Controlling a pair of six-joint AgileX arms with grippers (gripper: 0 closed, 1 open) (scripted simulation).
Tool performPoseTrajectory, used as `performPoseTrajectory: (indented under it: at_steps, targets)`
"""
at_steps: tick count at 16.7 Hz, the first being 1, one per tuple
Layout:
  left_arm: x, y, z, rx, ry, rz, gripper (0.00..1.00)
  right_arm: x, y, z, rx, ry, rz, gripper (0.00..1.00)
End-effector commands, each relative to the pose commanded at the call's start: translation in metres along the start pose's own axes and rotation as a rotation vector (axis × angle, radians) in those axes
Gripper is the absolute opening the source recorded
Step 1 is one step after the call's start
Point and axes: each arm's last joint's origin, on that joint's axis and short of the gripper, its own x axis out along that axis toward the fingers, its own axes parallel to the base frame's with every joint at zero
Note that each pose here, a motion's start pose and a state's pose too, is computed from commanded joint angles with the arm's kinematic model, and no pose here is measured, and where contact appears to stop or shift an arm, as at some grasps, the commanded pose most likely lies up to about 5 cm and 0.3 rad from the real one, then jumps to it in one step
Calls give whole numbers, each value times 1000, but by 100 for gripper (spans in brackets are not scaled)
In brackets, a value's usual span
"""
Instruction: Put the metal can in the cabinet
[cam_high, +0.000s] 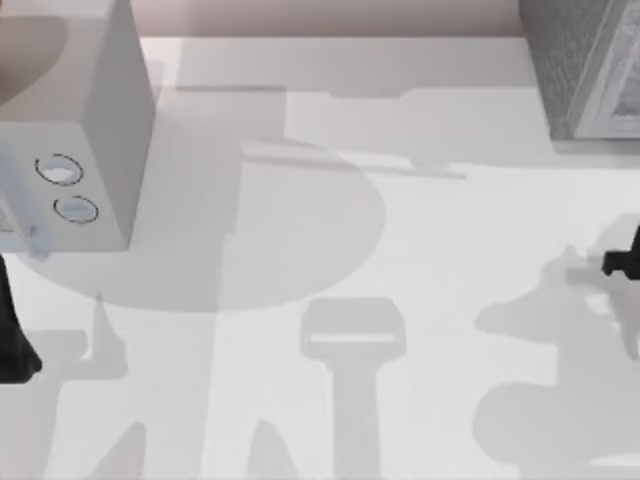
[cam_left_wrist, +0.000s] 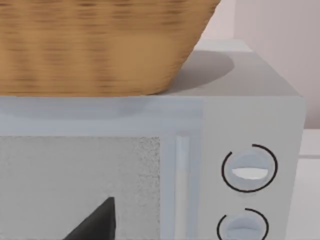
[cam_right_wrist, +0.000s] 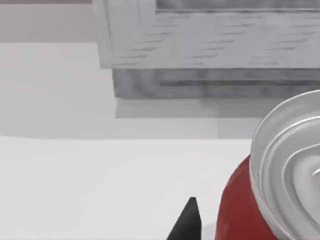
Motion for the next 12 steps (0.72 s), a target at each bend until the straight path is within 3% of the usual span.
performPoseTrajectory:
  at_steps: [12]
  targets:
    - [0, 0, 0, 0, 0, 0, 100, -38, 0, 108, 0, 40, 0, 0]
